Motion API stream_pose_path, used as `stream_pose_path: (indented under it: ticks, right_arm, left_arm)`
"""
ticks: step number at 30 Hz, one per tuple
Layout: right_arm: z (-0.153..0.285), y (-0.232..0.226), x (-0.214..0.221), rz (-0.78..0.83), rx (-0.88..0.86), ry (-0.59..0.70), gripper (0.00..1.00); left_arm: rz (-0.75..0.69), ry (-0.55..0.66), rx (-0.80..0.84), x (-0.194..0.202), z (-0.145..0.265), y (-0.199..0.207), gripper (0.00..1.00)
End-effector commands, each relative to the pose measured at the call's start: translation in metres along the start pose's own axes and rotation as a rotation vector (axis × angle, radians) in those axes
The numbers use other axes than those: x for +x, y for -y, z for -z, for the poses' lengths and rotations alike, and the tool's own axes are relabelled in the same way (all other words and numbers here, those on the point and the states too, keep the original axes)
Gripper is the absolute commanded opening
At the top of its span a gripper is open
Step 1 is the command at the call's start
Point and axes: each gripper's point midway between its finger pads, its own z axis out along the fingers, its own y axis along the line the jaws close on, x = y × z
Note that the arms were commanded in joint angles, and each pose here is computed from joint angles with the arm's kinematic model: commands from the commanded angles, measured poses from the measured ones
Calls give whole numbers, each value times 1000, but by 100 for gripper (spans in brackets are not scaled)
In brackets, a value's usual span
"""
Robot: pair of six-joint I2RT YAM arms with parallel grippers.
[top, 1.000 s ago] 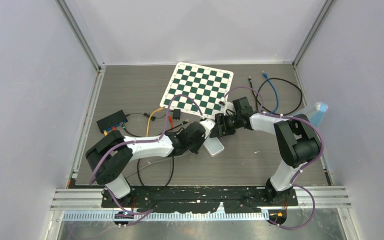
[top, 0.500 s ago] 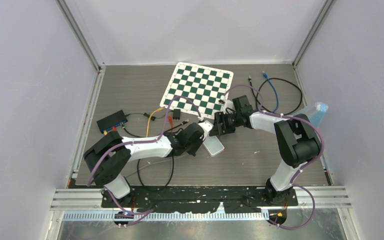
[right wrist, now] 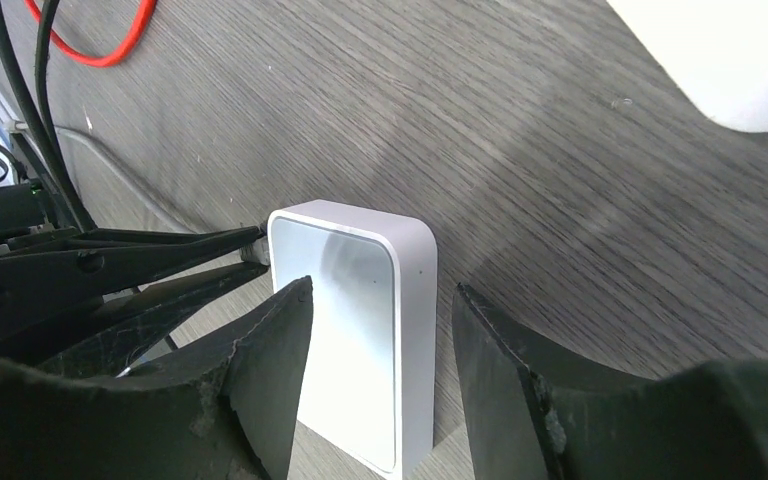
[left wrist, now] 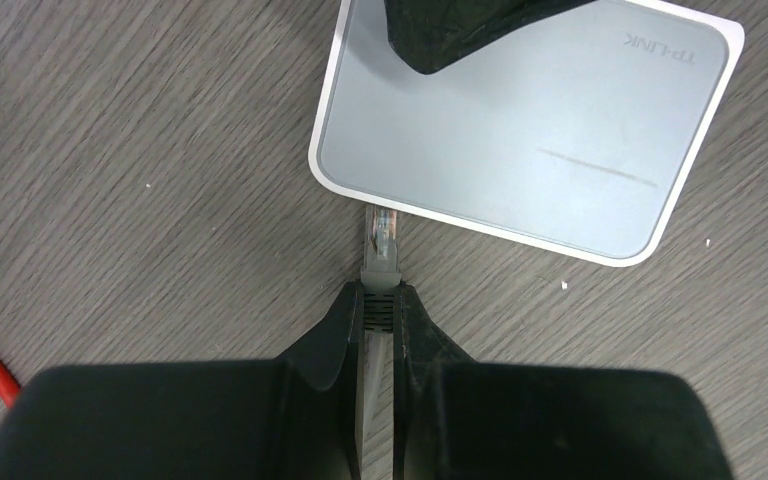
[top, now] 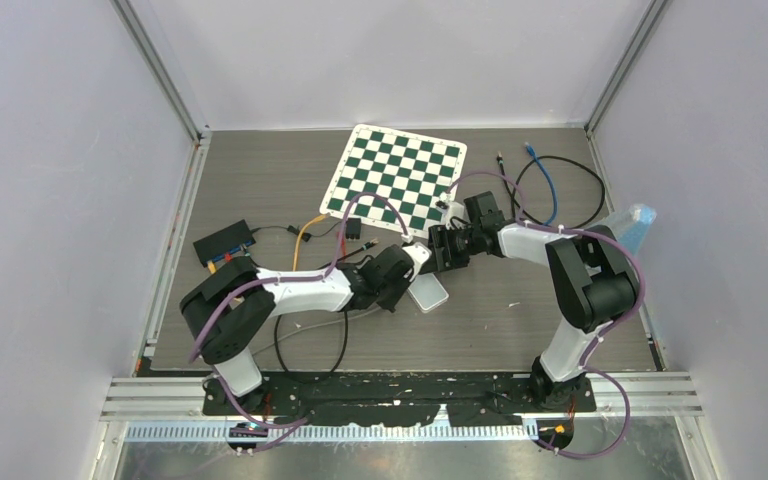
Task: Insert the plug into the switch port
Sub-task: Insert the connector into the switch port.
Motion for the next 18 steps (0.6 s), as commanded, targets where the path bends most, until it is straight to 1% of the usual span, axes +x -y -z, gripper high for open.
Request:
stream_pose_path:
  ticks: [1, 4, 8, 13, 18]
  right_arm:
    - [-4, 0, 1, 18, -15, -6, 60]
    - [-5, 1, 6, 18, -18, -11, 60]
    - [-6, 3, 8, 22, -18, -19, 60]
    - [-7, 5, 9, 27, -14, -24, 59]
    - [-8, 5, 10, 26, -18, -28, 59]
  left_arm:
    - [9, 43, 9, -16, -3, 1, 0]
    - [3, 35, 4, -18, -3, 0, 0]
    - [13, 39, -47, -19, -1, -9, 0]
    - [21, 100, -47, -24, 7, -12, 0]
    - [-5, 128, -25, -30, 6, -8, 0]
